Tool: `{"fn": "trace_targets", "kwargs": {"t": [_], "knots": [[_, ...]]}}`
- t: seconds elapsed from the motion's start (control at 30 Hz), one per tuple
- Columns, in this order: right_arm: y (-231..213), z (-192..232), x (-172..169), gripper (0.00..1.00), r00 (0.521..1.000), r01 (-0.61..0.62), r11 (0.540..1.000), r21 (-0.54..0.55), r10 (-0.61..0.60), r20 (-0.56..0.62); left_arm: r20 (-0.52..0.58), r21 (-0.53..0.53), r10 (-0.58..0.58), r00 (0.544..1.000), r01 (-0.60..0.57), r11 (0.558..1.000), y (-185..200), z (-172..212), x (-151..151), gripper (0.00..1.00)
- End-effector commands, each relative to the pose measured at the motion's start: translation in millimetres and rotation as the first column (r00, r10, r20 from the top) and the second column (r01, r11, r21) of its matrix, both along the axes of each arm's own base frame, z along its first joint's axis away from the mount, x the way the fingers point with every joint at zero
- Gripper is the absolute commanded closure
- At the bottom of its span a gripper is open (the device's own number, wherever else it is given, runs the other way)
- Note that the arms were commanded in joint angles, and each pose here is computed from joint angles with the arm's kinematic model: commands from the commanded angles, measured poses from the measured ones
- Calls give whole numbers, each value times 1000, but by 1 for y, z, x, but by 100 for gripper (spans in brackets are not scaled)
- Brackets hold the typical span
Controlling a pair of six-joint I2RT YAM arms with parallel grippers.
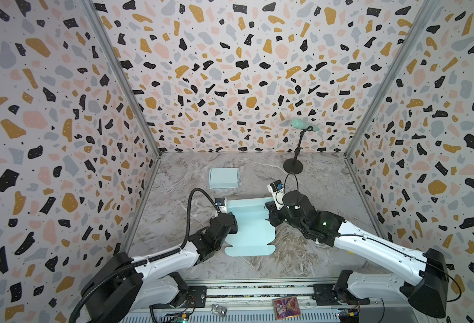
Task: Fold the paper box
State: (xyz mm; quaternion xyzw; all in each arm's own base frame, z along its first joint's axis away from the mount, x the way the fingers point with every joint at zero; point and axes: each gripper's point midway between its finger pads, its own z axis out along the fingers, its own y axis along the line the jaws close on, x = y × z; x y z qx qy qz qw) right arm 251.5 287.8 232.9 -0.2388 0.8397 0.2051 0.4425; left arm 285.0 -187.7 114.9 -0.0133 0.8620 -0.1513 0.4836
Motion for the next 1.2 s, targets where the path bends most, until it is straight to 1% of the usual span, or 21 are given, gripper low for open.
{"fn": "trace_targets", "kwargs": {"t": [0.0,0.2,0.47,0.7,0.83,1.17], "knots": [[-4,15,8,100,999,30,999,16,-31,44,36,-51,-6,999,8,999,-8,20,6,99],[3,4,14,100,999,27,999,19,-28,37,37,-57,-13,999,15,998,-7,20,4,99],[20,-9,17,100,1000,-4,1000,21,4,19,45,-75,-8,999,11,997,-5,26,2,99],[32,6,16,100,995,-61,996,63,56,76,46,-104,-22,999,27,994,-9,30,0,100],[34,16,17,100,993,-72,994,78,64,102,50,-106,-23,998,28,994,-9,31,0,100],[31,16,13,100,993,-72,993,95,62,102,58,-109,-24,998,30,994,-9,35,0,100]]}}
